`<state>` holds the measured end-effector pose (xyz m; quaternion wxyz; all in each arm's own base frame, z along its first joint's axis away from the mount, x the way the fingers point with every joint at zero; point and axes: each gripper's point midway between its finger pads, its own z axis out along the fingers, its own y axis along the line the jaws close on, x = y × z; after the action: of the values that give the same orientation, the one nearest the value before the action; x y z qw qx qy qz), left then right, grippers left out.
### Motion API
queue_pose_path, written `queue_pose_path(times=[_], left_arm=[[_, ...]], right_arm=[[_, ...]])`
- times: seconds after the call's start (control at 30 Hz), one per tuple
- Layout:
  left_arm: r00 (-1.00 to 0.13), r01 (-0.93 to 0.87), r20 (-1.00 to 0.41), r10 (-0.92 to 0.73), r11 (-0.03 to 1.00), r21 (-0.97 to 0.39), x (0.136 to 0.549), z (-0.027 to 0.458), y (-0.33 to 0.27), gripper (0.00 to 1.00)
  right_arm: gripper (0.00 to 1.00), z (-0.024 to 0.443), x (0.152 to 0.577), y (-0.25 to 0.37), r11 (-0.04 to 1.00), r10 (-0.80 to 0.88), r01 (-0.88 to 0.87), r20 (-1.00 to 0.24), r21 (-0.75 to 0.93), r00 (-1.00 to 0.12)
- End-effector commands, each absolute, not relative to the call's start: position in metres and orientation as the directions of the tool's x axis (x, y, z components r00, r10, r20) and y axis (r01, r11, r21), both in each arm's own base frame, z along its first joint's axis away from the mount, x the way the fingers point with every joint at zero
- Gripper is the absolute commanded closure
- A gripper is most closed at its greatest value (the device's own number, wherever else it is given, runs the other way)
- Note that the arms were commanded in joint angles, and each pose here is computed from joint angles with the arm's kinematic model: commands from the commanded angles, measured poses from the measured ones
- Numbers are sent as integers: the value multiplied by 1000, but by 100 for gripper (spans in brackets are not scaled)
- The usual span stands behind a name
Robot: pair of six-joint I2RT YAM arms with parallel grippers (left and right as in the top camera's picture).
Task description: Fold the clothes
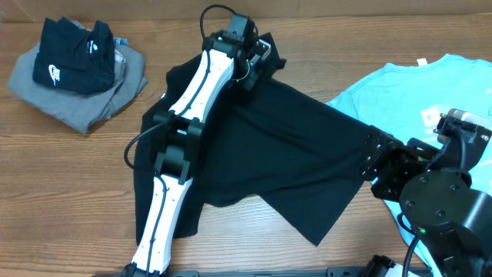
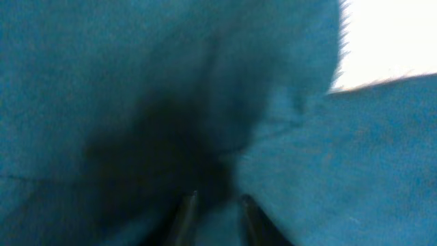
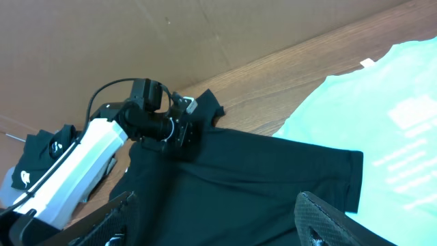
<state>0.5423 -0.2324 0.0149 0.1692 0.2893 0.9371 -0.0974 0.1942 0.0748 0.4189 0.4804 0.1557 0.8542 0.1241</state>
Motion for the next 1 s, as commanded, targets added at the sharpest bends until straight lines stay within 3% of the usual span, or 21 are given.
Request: queue_pose_path(times=[0.0, 0.07, 0.17, 0.2, 0.37, 0.53, 0.7, 0.83, 0.9, 0.97], left_arm=[[-778, 562, -378, 501, 825, -64, 552, 9, -221, 61], [-781, 555, -381, 495, 830, -60, 555, 5, -217, 65], [-818, 483, -361, 449, 876, -6, 564, -4, -194, 94], [-836, 447, -348, 425, 894, 19, 567, -9, -183, 96], [-919, 201, -323, 225, 974, 107, 583, -19, -104, 96], [-931, 50, -364, 36, 998, -27, 598, 4, -53, 96], [-893, -66, -435, -116, 989, -130, 611, 60, -15, 96], [-860, 54, -506, -68, 973, -224, 614, 112, -27, 96], [-841, 170, -540, 8, 953, -251, 609, 134, -43, 87], [-819, 272, -567, 89, 930, -247, 602, 150, -61, 70]], right_arm=[[24, 422, 194, 72, 914, 402, 154, -782, 376, -477], [24, 422, 194, 72, 914, 402, 154, -782, 376, -476], [24, 422, 194, 72, 914, 402, 155, -782, 376, -476], [24, 422, 194, 72, 914, 402, 155, -782, 376, -476], [24, 421, 194, 71, 916, 398, 156, -782, 370, -480], [24, 415, 197, 76, 928, 372, 165, -783, 335, -499], [24, 402, 210, 90, 942, 335, 191, -780, 275, -529], [24, 391, 222, 88, 918, 391, 286, -752, 276, -530], [21, 386, 227, 84, 906, 415, 317, -734, 280, -537], [20, 383, 229, 80, 896, 438, 335, -711, 292, -550]])
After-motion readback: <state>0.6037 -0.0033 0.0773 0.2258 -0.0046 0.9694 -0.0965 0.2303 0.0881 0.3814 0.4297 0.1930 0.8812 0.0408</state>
